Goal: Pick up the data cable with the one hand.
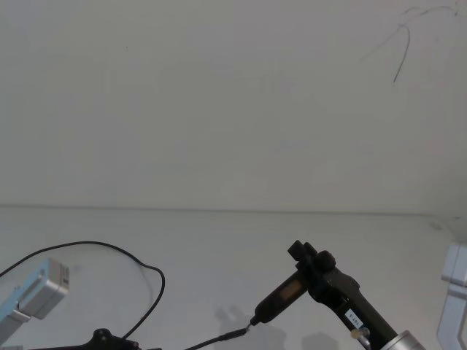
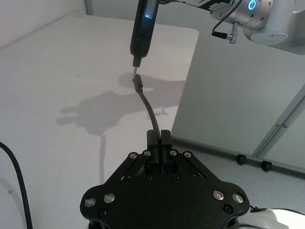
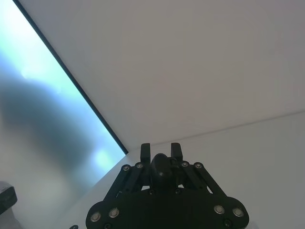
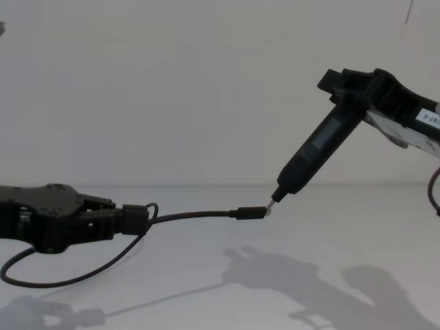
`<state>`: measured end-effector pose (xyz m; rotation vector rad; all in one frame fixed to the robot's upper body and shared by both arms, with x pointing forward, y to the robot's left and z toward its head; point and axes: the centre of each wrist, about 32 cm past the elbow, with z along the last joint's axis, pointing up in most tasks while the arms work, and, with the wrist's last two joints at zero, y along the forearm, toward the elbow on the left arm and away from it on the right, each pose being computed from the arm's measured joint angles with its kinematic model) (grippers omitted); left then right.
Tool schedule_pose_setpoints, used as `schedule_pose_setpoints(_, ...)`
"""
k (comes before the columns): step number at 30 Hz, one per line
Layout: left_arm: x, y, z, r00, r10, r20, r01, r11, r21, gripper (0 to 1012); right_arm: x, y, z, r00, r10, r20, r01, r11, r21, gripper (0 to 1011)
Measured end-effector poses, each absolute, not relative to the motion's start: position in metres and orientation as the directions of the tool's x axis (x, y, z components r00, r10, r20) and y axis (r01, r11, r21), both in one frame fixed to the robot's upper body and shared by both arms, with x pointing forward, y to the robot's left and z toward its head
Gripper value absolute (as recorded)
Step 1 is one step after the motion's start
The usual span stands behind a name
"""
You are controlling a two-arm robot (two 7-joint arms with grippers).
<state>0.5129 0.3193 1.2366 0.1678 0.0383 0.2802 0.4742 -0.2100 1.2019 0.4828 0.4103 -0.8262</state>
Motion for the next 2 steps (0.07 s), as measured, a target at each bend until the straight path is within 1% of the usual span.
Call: schedule_pose_setpoints(2, 0.5129, 0.3193, 1.2366, 0.96, 0.278, -0.014, -0.272, 0.947, 0.17, 42, 0.4741, -0.2102, 1.2019, 0.612, -0.594, -0.522, 0.775, 0.583, 0.245, 251)
